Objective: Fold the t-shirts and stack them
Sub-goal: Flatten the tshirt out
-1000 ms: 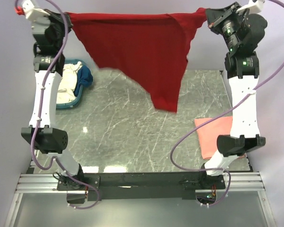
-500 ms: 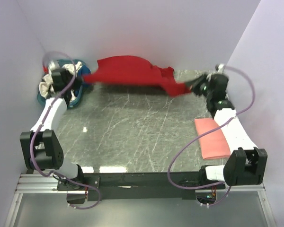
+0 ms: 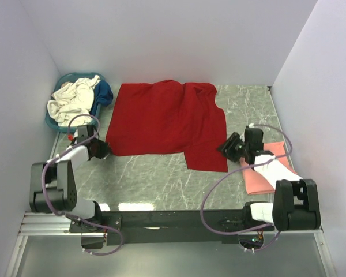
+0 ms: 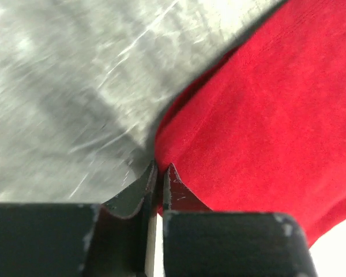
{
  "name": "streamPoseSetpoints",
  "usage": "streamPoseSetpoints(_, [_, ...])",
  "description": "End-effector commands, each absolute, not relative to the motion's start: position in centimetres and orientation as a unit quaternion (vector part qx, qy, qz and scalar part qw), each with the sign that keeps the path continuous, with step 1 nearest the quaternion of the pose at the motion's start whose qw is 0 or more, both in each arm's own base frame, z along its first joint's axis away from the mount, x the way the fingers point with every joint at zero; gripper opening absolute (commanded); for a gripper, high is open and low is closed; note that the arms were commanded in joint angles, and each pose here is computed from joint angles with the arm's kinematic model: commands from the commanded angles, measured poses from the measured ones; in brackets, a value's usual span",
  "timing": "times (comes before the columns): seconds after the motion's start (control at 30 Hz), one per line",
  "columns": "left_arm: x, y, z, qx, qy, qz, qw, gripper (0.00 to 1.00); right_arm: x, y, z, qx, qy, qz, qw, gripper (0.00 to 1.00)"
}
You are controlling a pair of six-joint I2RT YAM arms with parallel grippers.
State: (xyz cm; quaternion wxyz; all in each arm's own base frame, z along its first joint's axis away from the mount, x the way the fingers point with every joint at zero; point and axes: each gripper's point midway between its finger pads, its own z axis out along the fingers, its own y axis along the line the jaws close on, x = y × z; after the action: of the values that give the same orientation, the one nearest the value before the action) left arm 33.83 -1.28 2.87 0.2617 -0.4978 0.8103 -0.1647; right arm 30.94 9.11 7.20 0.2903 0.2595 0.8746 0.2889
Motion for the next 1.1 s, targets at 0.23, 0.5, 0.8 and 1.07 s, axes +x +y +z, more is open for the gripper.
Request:
streamPoseSetpoints(0.23, [33.5, -0.2, 6.0, -0.499, 0.789, -0.165, 0.32, 0.14, 27.1, 7.1, 5.8, 0.285, 0.884, 0.218, 0.298, 0.52])
streamPoseSetpoints(0.5, [33.5, 0.0, 7.2, -0.497, 0.779, -0.171, 0.341, 0.13, 25.2, 3.7, 4.7, 0.341, 0.891, 0.112, 0.278, 0.51])
streamPoseSetpoints(0.8, [33.5, -0.1, 7.3, -0.495, 0.779, -0.172, 0.343, 0.11, 24.5, 4.3, 2.2, 0.345, 0.899, 0.118, 0.243, 0.49])
streamPoseSetpoints(1.07, [33.2, -0.1, 6.9, -0.497, 0.78, -0.172, 0.34, 0.11, 24.0, 5.9, 0.8, 0.329, 0.909, 0.136, 0.218, 0.43])
